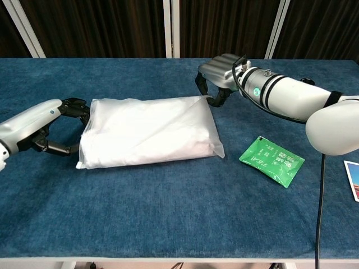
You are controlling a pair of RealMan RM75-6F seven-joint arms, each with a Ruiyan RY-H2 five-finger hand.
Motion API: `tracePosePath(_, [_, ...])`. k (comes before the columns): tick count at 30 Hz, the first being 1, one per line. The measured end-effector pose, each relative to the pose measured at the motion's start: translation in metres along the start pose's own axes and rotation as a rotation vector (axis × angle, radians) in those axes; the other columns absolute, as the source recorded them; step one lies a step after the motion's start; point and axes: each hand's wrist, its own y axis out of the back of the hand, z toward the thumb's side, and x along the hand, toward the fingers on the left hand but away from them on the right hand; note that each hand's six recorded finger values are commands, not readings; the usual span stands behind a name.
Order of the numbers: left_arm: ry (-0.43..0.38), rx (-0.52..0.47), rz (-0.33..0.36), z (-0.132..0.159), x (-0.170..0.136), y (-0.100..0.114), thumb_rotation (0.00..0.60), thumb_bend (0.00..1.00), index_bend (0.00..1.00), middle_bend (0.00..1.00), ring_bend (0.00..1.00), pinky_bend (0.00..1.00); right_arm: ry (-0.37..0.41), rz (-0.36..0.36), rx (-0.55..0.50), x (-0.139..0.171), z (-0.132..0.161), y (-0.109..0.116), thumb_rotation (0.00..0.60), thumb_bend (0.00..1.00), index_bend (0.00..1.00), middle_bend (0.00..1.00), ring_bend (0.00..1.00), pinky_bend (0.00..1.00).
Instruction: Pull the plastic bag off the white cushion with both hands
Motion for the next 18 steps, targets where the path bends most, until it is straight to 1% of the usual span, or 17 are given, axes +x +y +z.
tracePosePath(3, [-0.003,0.019,0.016,-0.004,-0.005,0.007,0.600,0.54,0.68,0.24,0.03,0.12,-0.011,-0.028,-0.011,0.009,-0.014,0.006,0.600,0.51,0.71,0.41,0.18,0.16])
tracePosePath(9, [0.002,0.059,0.051,-0.012,-0.017,0.024,0.600,0.54,0.68,0.24,0.03,0.12,-0.052,-0.080,-0.021,0.034,-0.054,0.024,0.600,0.51,0.72,0.41,0.18,0.17])
tracePosePath(14, [0.021,0.093,0.084,-0.022,-0.029,0.041,0.600,0.54,0.68,0.24,0.03,0.12,-0.119,-0.104,-0.012,0.063,-0.096,0.036,0.600,0.51,0.72,0.41,0.18,0.17])
tracePosePath(18, [0.051,0.115,0.098,-0.032,-0.037,0.053,0.600,0.54,0.68,0.24,0.03,0.12,-0.191,-0.096,-0.008,0.087,-0.128,0.036,0.600,0.51,0.72,0.41,0.18,0.17])
